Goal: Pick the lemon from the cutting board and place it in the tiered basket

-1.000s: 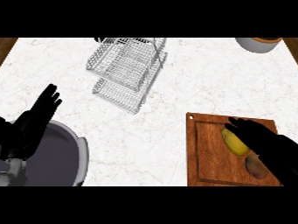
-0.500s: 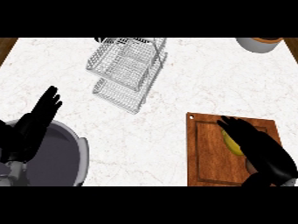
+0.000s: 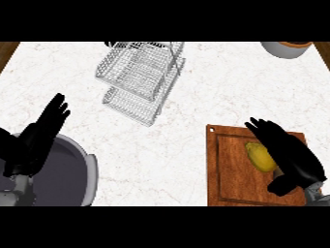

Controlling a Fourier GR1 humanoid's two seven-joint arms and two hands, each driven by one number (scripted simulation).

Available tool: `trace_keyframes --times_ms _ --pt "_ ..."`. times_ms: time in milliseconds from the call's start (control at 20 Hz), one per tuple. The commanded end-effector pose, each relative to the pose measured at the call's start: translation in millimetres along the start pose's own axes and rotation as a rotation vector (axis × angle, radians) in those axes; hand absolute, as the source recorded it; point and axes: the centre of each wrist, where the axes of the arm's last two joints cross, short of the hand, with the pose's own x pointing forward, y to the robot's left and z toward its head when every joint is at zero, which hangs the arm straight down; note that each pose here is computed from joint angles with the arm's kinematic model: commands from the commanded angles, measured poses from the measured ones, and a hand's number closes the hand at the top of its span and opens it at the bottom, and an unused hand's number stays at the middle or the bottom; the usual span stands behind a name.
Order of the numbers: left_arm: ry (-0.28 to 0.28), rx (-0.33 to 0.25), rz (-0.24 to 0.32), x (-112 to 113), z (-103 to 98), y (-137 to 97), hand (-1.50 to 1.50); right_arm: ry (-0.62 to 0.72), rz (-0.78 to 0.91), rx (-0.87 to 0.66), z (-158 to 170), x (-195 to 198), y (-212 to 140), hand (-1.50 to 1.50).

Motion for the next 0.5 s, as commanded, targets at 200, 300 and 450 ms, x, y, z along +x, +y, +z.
trace_keyframes --times_ms 200,300,450 --pt "0.022 -0.002 0.000 -0.7 -5.7 -6.5 0.00 -0.010 0.004 0.209 -19.9 -7.3 13.8 1.50" --pt "0.000 0.004 -0.018 -18.4 -5.5 -5.1 0.00 -0.027 0.104 0.187 -16.6 1.9 20.7 1.50" --pt "0.008 -0.004 0.000 6.5 -6.7 -6.5 0.00 -0.050 0.141 0.162 -23.4 -8.4 16.2 1.50"
